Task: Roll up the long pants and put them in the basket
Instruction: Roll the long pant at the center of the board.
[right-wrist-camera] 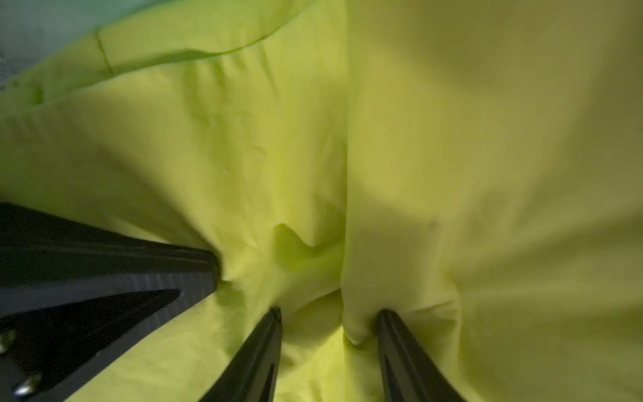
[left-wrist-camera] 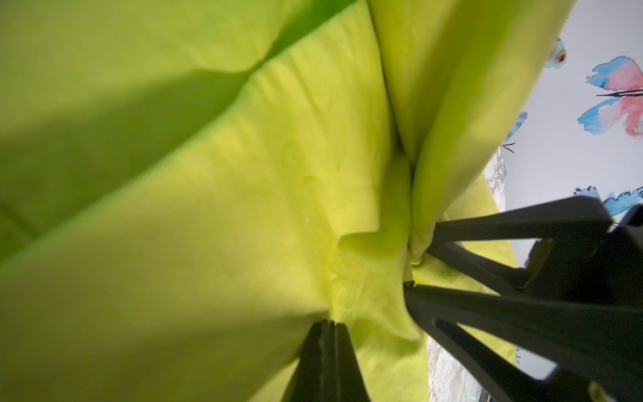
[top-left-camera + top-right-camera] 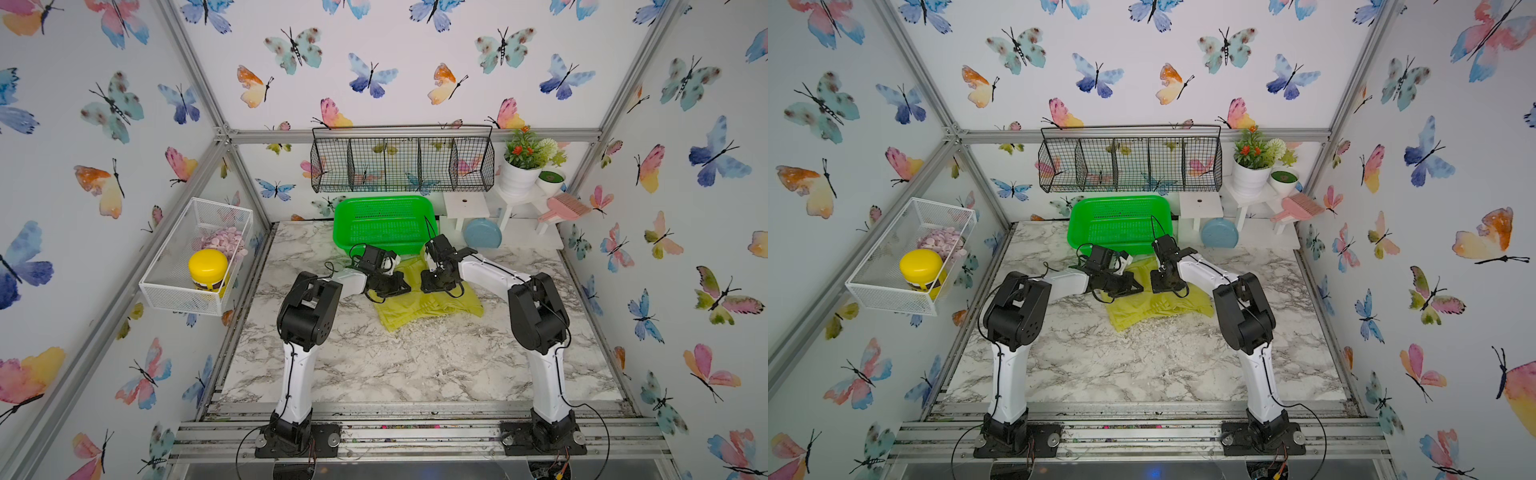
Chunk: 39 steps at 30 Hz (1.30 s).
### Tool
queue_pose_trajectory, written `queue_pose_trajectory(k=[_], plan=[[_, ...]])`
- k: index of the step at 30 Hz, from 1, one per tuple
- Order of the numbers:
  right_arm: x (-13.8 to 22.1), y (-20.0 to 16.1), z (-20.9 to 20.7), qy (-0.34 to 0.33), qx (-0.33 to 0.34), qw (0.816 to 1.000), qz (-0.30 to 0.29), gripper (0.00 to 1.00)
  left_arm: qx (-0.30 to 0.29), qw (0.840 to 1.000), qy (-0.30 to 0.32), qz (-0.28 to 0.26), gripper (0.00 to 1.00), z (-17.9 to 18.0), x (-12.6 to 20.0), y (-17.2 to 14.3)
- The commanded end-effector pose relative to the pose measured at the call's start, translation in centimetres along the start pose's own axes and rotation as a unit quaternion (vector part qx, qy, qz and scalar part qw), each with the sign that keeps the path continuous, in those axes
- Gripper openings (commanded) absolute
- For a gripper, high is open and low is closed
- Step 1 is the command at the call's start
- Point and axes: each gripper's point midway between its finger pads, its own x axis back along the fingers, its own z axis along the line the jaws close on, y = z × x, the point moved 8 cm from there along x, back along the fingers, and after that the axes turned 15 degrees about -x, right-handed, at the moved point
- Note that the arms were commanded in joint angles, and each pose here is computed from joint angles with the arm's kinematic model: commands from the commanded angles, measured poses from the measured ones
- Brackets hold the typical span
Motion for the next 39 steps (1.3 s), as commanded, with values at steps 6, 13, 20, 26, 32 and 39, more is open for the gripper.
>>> queue_pose_trajectory(k=[6,13,20,26,32,39], plan=[[-1.5,-3.6,-7.8,0.168,-0.194,0.963,0.082,0.49,-0.019,0.999,-0.024,-0.017,0.0,-2.1,1.1,1.3],[-3.0,-4.9,-10.9,0.217,-0.241,0.939,0.113,0.47,-0.075,0.992,-0.081,-0.058,0.0,-6.2,2.0,5.7],[-3.5,-6.4,-11.7,0.207,-0.255,0.936,0.127,0.45,-0.109,0.983,-0.142,-0.053,0.0,-9.9,-1.1,8.9],[-3.1,-8.0,-13.1,0.199,-0.268,0.933,0.134,0.45,-0.096,0.983,-0.157,-0.018,0.0,-10.3,-4.9,7.8],[-2.8,-10.5,-14.4,0.185,-0.278,0.93,0.153,0.46,-0.053,0.991,-0.125,0.013,0.0,-6.8,-8.4,4.9],[-0.2,-11.7,-14.5,0.161,-0.247,0.943,0.153,0.47,0.015,0.995,-0.079,0.059,0.0,-2.6,-12.0,1.7]])
